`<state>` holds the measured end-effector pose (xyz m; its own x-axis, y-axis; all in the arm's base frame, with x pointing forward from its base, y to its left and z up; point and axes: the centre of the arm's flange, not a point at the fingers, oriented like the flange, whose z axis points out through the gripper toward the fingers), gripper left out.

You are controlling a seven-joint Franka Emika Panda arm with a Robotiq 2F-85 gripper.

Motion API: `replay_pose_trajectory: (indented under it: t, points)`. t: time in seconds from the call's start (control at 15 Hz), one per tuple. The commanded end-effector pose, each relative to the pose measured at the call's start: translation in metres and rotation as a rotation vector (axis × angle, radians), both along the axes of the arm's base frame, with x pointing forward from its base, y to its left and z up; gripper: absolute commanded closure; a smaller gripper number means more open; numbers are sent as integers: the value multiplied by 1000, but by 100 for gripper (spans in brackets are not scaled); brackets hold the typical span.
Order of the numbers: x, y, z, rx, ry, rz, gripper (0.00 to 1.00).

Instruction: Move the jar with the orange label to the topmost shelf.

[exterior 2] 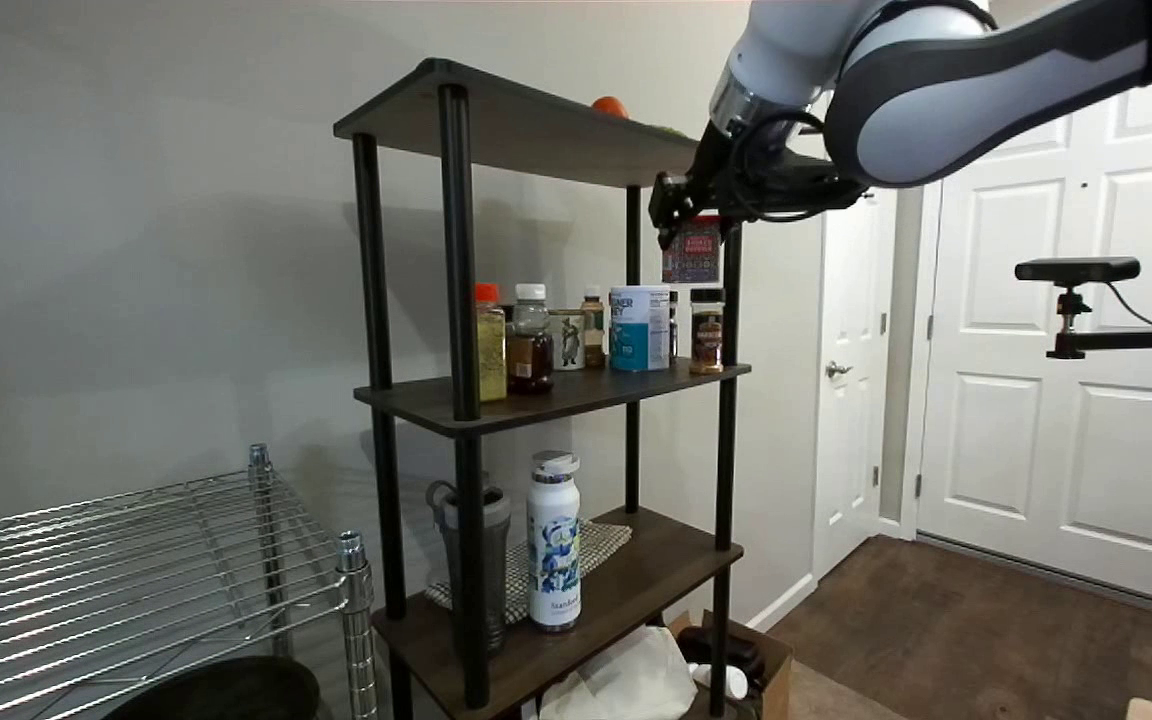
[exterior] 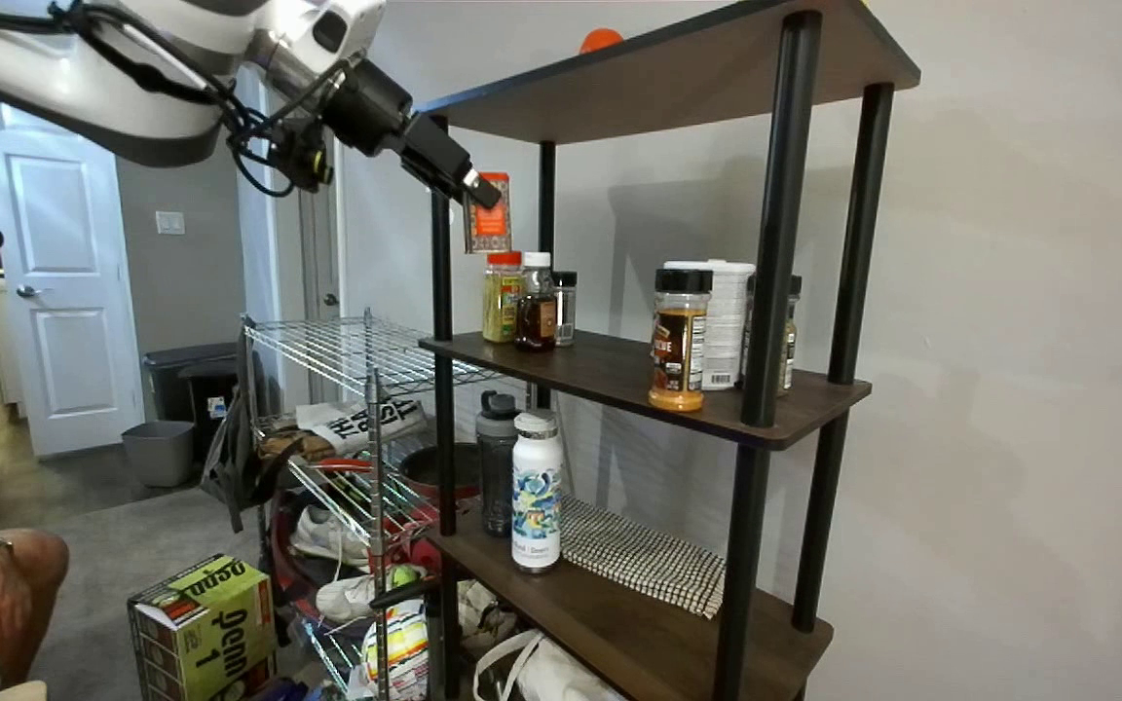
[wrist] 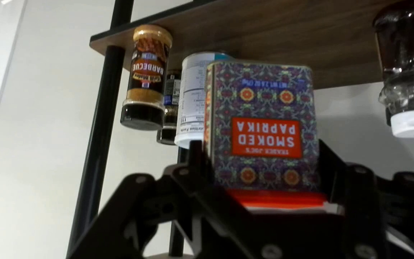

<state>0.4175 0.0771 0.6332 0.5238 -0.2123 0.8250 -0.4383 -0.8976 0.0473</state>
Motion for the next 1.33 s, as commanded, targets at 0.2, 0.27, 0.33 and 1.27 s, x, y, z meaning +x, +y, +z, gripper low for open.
replay_pose_trajectory:
  t: [0.2, 0.27, 0.33, 1.27]
  points:
    - [-4, 3, 74, -125, -50, 0, 52]
    - [-6, 3, 79, -136, -53, -5, 52]
    - [-8, 3, 84, -144, -59, -13, 52]
    - [-16, 22, 204, -175, -205, -19, 52]
